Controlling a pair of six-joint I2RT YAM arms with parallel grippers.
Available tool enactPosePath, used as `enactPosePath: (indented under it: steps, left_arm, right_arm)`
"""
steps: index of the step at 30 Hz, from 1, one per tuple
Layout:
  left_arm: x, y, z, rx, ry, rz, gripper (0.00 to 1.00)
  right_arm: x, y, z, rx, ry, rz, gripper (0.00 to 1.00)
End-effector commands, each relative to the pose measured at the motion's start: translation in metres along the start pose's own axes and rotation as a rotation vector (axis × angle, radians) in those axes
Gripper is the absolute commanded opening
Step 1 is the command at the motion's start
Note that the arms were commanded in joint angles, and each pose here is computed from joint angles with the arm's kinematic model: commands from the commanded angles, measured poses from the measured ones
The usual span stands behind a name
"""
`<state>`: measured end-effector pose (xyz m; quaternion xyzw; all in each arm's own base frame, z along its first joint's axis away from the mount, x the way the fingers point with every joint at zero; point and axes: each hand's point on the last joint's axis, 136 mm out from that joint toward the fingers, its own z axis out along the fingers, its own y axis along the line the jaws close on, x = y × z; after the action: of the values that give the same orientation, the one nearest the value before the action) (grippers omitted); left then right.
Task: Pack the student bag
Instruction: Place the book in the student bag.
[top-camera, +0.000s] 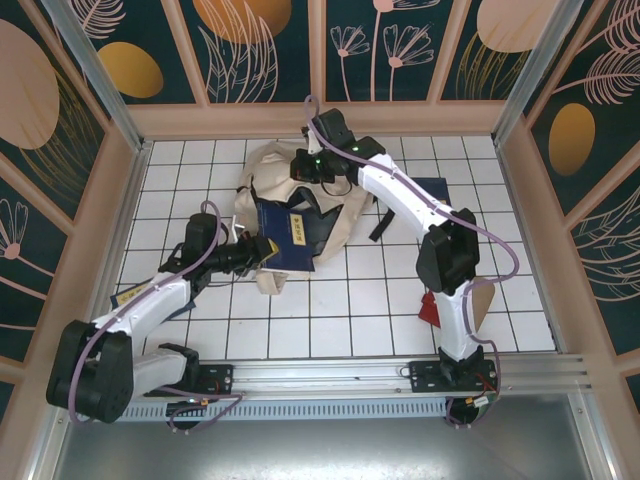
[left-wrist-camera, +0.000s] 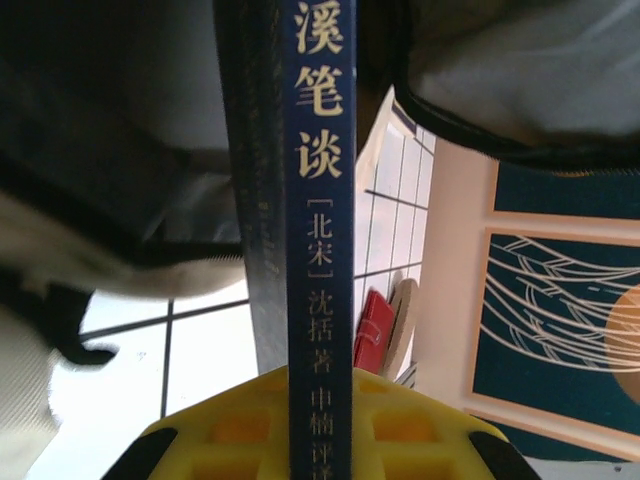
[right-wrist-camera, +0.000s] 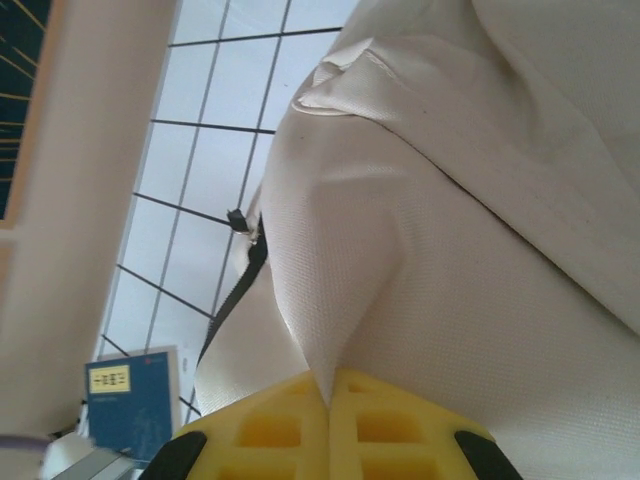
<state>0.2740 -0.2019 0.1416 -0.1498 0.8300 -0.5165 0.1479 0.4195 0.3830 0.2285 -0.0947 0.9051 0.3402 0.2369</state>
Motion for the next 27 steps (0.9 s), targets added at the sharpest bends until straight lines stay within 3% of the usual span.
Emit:
enactPosePath:
  steps: [1,12,24,27]
  left_arm:
    - [-0.013,-0.035,0.0,0.131,-0.037,0.06,0.0]
    - [-0.048,-0.047,0.027,0.15,-0.049,0.082,0.0]
    - [-0.102,-0.021,0.071,-0.037,-0.09,0.134,0.01]
    - [-0.112,-0.01,0.077,-0.076,-0.117,0.135,0.08]
  right_arm:
    - [-0.015,0.034,-0.031,-0.113,-0.064,-0.024,0.0]
    - [-0.003,0.026,-0.029,-0.104,-0.044,-0.014,0.0]
    - [-0.002,0.029,-0.035,-0.119,-0.053,-0.016,0.0]
    - [-0.003,0.029,-0.036,-0.121,-0.06,-0.015,0.0]
